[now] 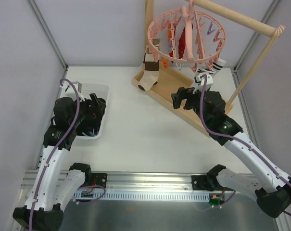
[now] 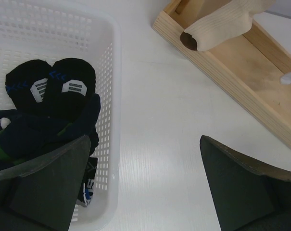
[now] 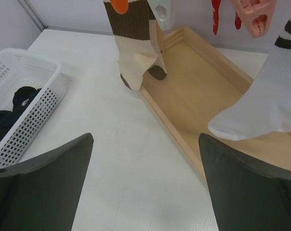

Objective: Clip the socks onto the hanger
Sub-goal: Open the clamp at the hanger.

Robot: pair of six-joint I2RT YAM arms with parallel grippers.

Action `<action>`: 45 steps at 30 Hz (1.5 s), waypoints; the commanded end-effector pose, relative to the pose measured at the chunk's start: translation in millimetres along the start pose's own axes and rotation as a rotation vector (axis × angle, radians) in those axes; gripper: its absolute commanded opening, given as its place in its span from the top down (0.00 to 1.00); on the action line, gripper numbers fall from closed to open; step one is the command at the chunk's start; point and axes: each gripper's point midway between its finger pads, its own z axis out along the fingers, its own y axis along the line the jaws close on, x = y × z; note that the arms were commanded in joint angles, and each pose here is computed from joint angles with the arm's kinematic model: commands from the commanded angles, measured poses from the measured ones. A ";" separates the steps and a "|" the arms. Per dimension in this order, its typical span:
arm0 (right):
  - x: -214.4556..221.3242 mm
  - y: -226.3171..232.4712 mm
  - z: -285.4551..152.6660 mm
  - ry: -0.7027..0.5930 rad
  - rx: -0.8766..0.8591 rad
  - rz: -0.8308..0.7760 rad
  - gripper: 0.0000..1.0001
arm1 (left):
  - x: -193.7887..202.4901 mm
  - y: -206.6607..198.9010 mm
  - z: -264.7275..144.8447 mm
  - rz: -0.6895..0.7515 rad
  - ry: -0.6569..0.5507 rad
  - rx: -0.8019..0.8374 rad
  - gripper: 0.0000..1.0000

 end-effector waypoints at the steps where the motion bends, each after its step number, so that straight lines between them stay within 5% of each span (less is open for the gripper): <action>1: -23.7 -0.2 -10.4 -0.066 0.008 0.026 0.03 | -12.0 -1.8 -8.4 0.000 -0.061 0.006 0.01; 19: -42.4 -5.7 -12.6 -0.116 0.053 -0.034 0.02 | -0.5 -21.7 -4.7 0.013 0.008 0.127 0.01; 26: -39.5 7.3 1.7 -0.089 0.001 -0.043 0.04 | -2.8 6.6 -3.8 -0.006 -0.014 -0.037 0.01; 45: -115.6 14.1 37.1 -0.287 0.076 0.072 0.14 | -1.8 -10.5 -8.9 0.008 0.006 0.056 0.01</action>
